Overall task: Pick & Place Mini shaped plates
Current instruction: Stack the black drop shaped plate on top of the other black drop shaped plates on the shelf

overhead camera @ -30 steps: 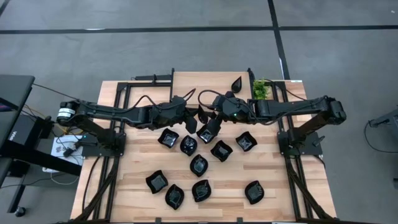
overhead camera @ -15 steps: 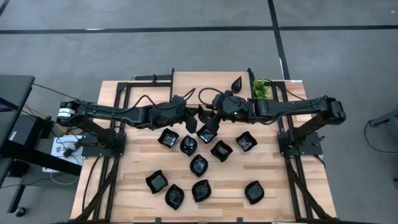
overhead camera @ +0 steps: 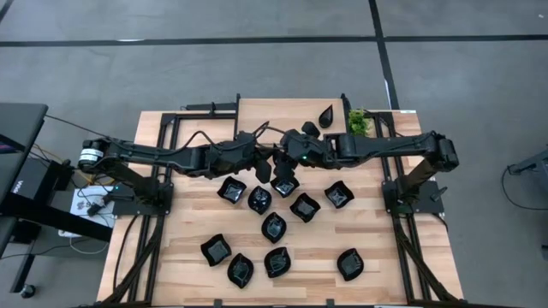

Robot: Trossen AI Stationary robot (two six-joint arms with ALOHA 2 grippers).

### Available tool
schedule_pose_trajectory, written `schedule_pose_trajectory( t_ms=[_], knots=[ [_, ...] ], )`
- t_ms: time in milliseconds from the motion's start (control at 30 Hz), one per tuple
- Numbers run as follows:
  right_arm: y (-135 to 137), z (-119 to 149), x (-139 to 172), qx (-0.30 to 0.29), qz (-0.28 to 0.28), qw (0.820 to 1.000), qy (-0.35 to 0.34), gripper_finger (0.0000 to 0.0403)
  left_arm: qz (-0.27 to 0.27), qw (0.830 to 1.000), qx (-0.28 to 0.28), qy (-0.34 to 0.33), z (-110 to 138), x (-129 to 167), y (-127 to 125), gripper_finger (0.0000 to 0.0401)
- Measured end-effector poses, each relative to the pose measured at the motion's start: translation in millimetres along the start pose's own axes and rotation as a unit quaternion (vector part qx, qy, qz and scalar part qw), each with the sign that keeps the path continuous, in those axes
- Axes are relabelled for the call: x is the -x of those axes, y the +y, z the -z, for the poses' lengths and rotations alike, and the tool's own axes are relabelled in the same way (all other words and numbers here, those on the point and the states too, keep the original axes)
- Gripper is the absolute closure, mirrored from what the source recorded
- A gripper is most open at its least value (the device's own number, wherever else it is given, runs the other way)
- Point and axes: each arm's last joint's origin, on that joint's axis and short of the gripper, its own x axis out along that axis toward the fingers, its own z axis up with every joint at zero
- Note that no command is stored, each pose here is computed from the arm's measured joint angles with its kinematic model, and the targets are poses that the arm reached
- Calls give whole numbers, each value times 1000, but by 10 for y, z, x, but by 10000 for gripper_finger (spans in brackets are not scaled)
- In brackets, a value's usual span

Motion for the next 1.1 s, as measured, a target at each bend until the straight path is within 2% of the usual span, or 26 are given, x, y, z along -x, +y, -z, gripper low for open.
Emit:
schedule_pose_trajectory(
  t_ms=[233, 700, 1100],
  knots=[
    [-10, -15, 30, 6, 4, 1000, 10, 284, -1, 1000, -1, 3, 6, -1, 3, 397],
    [-8, 6, 28, 1, -4, 1000, 23, 328, -2, 1000, -1, 2, 5, -2, 6, 397],
    [-8, 9, 27, 2, -6, 1000, 25, 332, -6, 1000, -1, 0, 2, -3, 9, 397]
  ],
)
